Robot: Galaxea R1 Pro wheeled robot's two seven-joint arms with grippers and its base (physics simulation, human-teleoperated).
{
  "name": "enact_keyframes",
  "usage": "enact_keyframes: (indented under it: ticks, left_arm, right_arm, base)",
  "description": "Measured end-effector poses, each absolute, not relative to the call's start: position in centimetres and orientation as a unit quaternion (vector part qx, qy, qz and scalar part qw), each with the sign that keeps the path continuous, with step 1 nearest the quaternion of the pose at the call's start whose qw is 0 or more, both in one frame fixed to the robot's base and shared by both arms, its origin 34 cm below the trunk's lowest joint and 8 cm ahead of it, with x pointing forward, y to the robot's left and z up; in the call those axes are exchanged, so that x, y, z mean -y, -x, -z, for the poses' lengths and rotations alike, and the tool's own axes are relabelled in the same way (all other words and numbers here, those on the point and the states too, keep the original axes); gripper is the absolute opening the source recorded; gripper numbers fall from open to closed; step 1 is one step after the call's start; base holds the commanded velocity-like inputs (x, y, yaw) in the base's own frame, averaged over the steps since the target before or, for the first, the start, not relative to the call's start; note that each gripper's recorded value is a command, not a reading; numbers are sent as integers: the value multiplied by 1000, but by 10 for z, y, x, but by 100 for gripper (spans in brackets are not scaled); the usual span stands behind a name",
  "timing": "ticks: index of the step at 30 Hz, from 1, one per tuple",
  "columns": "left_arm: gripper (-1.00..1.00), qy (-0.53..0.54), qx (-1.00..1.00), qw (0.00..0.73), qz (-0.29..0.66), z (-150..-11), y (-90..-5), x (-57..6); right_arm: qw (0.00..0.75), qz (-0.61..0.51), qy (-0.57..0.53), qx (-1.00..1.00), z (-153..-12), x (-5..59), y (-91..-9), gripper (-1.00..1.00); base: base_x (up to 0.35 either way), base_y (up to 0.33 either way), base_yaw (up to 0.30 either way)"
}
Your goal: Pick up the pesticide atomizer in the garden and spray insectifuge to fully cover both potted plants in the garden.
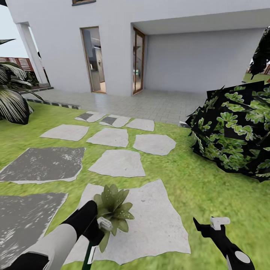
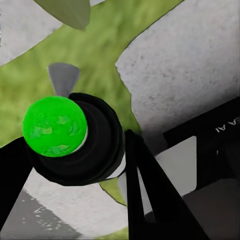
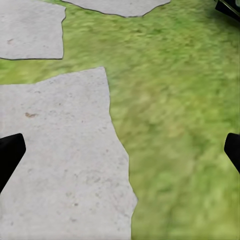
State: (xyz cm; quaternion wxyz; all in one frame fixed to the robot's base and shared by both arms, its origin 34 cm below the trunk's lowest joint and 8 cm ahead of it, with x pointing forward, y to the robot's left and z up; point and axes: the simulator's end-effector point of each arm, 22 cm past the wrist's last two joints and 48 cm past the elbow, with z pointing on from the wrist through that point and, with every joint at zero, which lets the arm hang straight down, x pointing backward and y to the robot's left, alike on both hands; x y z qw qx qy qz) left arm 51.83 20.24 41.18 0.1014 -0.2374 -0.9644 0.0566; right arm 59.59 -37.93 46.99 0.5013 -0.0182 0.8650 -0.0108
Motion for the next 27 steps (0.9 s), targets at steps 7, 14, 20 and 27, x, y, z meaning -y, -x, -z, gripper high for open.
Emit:
enact_keyframes:
  ticks: [7,14,20,27]
  left_arm:
    - [-100,231,966,101,-54,-412,-520,-210]
    - [-100,234,967,90,-53,-418,-531,-207]
    - [-100,235,968,66,-56,-438,-562,-197]
    - [-100,234,969,53,-52,-448,-579,-200]
  right_arm:
    - [501,11,19,-865,-470,379,-596,100]
    - [501,11,19,-865,-470,379,-596,100]
    - [501,11,19,-865,-470,379,-596,100]
    - [501,11,19,-865,-470,379,-596,100]
  base:
    - [0,155,0]
    - [0,44,0]
    - [0,0,0]
    - [0,0,0]
